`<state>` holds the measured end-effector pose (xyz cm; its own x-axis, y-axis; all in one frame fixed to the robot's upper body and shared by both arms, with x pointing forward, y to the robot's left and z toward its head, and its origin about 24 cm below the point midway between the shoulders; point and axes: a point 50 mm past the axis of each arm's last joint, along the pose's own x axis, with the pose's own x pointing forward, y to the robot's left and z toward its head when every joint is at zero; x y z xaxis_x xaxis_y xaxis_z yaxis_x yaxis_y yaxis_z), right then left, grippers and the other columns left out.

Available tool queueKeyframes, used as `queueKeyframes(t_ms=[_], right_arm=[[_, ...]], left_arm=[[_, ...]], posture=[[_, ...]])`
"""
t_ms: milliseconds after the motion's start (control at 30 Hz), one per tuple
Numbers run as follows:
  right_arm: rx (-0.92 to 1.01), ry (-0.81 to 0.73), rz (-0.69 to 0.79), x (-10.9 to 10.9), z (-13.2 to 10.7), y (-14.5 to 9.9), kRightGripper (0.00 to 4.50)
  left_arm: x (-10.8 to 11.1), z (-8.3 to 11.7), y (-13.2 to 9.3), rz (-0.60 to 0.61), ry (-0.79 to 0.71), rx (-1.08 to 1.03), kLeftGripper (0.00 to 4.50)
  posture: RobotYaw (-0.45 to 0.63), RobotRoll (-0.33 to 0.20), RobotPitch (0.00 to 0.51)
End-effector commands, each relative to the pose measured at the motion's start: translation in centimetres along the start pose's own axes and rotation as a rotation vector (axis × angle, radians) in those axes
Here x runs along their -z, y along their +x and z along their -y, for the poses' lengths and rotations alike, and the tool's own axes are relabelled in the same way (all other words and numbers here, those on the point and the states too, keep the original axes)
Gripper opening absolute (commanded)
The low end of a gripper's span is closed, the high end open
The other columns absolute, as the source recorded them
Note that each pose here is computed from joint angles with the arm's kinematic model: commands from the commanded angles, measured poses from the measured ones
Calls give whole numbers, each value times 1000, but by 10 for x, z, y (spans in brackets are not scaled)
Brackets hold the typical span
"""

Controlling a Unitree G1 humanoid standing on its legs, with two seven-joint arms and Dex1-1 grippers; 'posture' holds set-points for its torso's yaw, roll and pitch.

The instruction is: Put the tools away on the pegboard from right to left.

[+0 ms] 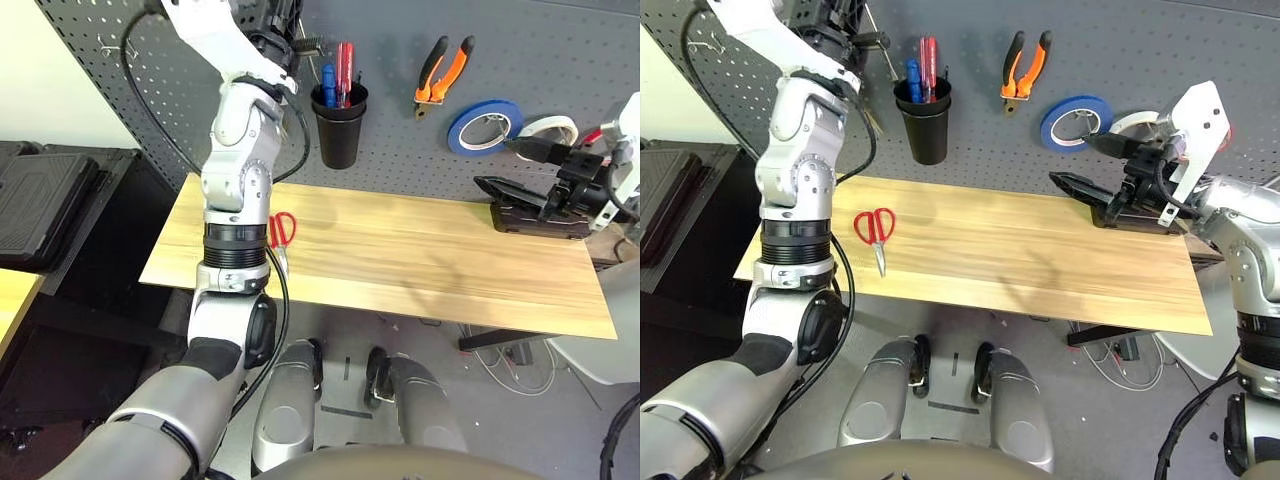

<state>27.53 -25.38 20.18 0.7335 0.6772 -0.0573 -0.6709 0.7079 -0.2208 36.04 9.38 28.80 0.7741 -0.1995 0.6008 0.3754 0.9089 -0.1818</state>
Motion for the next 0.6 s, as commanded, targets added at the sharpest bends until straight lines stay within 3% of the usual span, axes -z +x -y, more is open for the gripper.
queueKeyframes(t_ms=[33,200,300,533,600], right_arm=[[14,-30,9,-3,-1,1,4500],[18,-30,10,-2,-3,2,4500],[18,-30,10,-1,-4,2,4500],[-4,-18,10,2,-7,9,4500],[-21,-12,11,4,-8,13,4500]], left_arm=[[14,-7,0,-10,45,-24,607],[28,-9,-5,-42,78,-26,607],[32,-10,-7,-61,80,-29,1654],[15,-8,-11,-27,86,-8,4365],[1,-9,-15,-2,107,11,4440]], posture=[[62,0,113],[55,0,118],[58,0,124],[83,0,138],[93,0,143]])
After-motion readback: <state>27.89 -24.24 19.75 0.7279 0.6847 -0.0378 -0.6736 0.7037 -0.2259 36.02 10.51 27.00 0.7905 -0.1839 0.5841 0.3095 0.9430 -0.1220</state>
